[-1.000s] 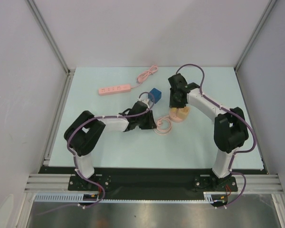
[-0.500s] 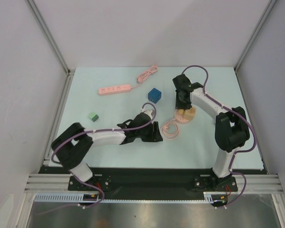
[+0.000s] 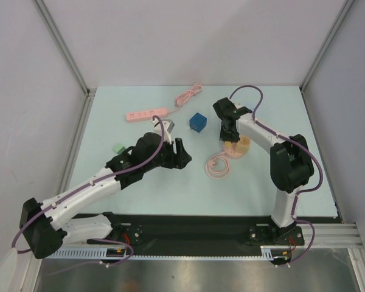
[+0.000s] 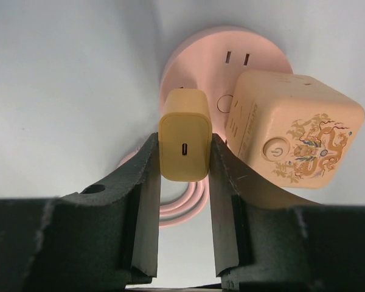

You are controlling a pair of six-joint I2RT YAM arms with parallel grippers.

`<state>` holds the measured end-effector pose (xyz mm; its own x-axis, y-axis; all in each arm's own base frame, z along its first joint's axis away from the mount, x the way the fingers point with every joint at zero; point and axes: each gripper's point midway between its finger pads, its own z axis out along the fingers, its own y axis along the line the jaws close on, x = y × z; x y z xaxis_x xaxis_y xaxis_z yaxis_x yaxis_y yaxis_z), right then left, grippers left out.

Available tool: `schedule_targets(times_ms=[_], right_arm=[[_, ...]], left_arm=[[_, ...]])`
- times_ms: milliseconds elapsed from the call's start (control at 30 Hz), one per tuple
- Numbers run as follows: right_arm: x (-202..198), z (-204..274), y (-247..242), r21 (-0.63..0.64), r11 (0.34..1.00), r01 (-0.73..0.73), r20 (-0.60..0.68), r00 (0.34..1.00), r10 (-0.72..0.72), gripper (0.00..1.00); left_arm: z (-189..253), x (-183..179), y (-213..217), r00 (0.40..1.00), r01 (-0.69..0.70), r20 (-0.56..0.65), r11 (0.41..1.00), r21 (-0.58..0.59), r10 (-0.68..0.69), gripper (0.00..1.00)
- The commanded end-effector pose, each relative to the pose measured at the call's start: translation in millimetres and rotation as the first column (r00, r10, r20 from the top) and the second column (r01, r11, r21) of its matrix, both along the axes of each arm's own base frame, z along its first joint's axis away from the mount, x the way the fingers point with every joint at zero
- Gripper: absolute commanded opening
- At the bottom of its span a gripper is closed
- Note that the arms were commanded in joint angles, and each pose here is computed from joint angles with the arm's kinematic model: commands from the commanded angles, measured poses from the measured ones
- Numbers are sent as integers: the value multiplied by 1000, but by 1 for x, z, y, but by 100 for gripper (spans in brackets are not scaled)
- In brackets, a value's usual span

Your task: Insert the plug

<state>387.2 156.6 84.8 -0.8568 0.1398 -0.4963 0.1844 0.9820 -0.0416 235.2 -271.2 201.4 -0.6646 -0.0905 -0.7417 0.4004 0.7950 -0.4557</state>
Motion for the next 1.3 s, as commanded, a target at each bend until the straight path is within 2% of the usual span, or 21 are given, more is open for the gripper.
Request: schedule_targets(times_ms=[0, 200, 500, 867, 1267], right_arm=[[3, -8, -9, -27, 995, 97, 22, 995, -96, 0], [9, 0, -14, -27, 992, 122, 90, 989, -119, 0], [-4, -11, -8, 14, 994, 109, 2, 994, -109, 0], [11, 27, -4, 10, 997, 73, 59, 996, -74, 0], [1, -2, -7, 22, 995, 95, 13, 995, -95, 0]], left_arm=[[2, 0, 22, 999, -15, 43, 996, 83, 11, 70], [-10, 0, 36, 998, -42, 57, 991, 125, 36, 72], [-11, 1, 37, 998, -48, 56, 990, 130, 41, 73], [-12, 3, 38, 997, -55, 56, 989, 136, 48, 74], [-14, 3, 39, 997, -60, 55, 988, 142, 53, 75]])
